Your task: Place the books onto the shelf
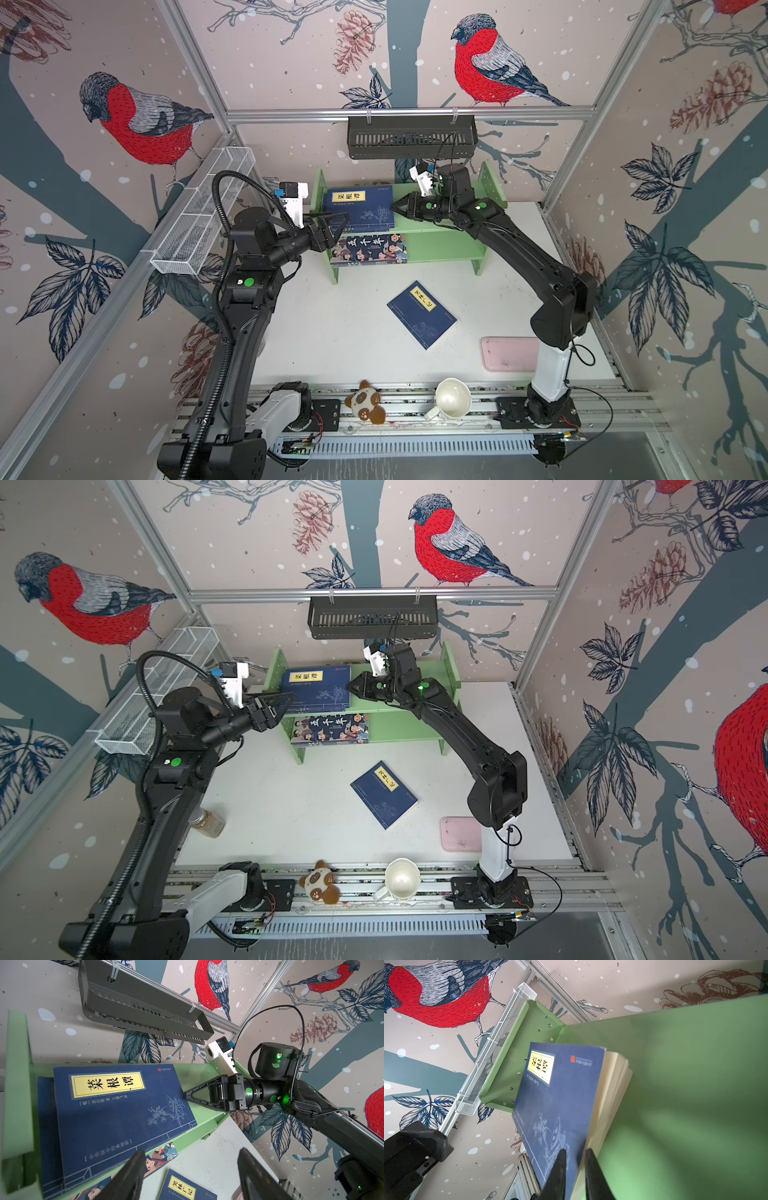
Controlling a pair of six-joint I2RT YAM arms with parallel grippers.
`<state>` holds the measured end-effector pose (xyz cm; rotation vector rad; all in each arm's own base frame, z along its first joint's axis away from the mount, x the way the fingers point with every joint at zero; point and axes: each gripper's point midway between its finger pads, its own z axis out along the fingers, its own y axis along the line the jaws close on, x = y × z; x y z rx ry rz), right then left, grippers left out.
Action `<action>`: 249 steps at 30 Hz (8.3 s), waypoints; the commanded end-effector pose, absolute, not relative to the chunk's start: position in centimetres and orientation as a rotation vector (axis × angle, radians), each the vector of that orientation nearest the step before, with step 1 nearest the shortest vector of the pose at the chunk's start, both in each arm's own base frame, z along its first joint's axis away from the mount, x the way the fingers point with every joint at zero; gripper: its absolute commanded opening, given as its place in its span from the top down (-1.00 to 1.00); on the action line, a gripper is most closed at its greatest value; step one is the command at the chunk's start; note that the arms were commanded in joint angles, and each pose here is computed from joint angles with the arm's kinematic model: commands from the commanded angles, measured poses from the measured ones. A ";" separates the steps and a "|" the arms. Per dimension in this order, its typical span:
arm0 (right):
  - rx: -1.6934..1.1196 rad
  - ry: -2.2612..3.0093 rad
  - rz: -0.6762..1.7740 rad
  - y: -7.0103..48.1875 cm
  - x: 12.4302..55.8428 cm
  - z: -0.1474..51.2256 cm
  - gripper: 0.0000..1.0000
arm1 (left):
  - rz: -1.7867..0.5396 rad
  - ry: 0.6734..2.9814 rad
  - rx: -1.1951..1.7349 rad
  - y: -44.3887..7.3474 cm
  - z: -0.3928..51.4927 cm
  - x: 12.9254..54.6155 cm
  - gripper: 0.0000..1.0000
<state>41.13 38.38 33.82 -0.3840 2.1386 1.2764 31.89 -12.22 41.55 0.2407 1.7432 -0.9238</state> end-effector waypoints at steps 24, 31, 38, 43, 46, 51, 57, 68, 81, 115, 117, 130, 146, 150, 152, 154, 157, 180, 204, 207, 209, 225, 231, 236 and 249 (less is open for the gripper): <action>-0.381 2.090 1.288 38.0 39.7 35.8 0.55 | 0.000 1.786 0.478 -4.7 37.7 33.5 -0.41; -0.384 2.104 1.298 38.2 39.5 34.9 0.56 | -0.005 1.850 0.410 -4.0 33.5 34.4 -0.41; -0.408 2.109 1.307 38.6 38.9 34.7 0.57 | -0.027 1.831 0.402 -4.3 33.1 34.7 -0.42; -0.417 2.119 1.318 39.0 38.8 34.2 0.57 | -0.045 1.813 0.391 -4.5 33.1 35.1 -0.43; -0.419 2.120 1.321 39.1 38.9 34.1 0.57 | -0.041 1.807 0.380 -4.4 33.0 35.3 -0.43; -0.423 2.120 1.329 39.3 39.0 34.2 0.57 | -0.032 1.793 0.357 -4.1 33.4 35.6 -0.43; -0.425 2.118 1.332 39.5 39.1 34.2 0.57 | -0.031 1.791 0.353 -4.0 33.4 35.7 -0.43; -0.427 2.114 1.331 39.4 38.9 34.5 0.57 | -0.009 1.805 0.378 -4.0 33.1 35.5 -0.38; -0.443 2.119 1.357 39.9 38.5 34.3 0.56 | -0.007 1.773 0.340 -3.7 33.7 36.3 -0.43; -0.432 2.033 1.330 37.9 38.7 36.0 0.42 | -0.047 1.783 0.423 -4.8 34.6 34.9 -0.48; -0.429 2.021 1.328 37.5 38.6 36.0 0.41 | -0.031 1.789 0.446 -4.8 33.8 34.9 -0.50; -0.423 1.980 1.340 36.1 38.6 35.8 0.39 | 0.034 1.758 0.351 -3.2 33.3 35.0 -0.51; -0.409 1.971 1.333 35.3 38.6 36.2 0.39 | -0.006 1.752 0.364 -3.8 32.6 36.4 -0.46; -0.405 1.974 1.331 35.2 38.8 36.1 0.39 | 0.002 1.751 0.359 -3.6 32.4 36.7 -0.46; -0.404 1.979 1.333 35.2 38.8 35.9 0.39 | 0.008 1.748 0.353 -3.6 32.4 36.8 -0.45; -0.404 1.981 1.335 35.3 38.8 35.7 0.39 | 0.017 1.744 0.348 -3.4 32.4 36.8 -0.45; -0.403 1.981 1.335 35.3 39.0 35.6 0.39 | 0.031 1.742 0.335 -3.1 32.3 37.0 -0.44; -0.397 1.984 1.351 35.5 39.1 35.4 0.40 | 0.001 1.751 0.333 -3.5 32.4 37.0 -0.45; -0.395 1.986 1.352 35.5 39.1 35.4 0.40 | -0.015 1.750 0.341 -3.7 32.5 36.8 -0.42; -0.395 1.987 1.353 35.5 39.1 35.4 0.40 | -0.016 1.744 0.330 -3.6 32.7 36.9 -0.42; -0.394 1.988 1.350 35.5 39.1 35.3 0.40 | -0.019 1.743 0.326 -3.6 32.7 37.0 -0.42; -0.393 1.989 1.358 35.7 39.2 35.2 0.40 | -0.016 1.747 0.306 -3.4 32.7 37.2 -0.42; -0.403 1.988 1.369 36.0 39.0 35.3 0.39 | -0.027 1.748 0.296 -3.4 32.7 37.3 -0.43; -0.433 2.003 1.368 36.6 38.3 35.1 0.39 | -0.037 1.748 0.287 -3.5 32.9 37.3 -0.43; -0.545 2.041 1.287 38.1 34.1 34.2 0.61 | -0.056 1.779 0.286 -3.6 32.3 36.8 -0.43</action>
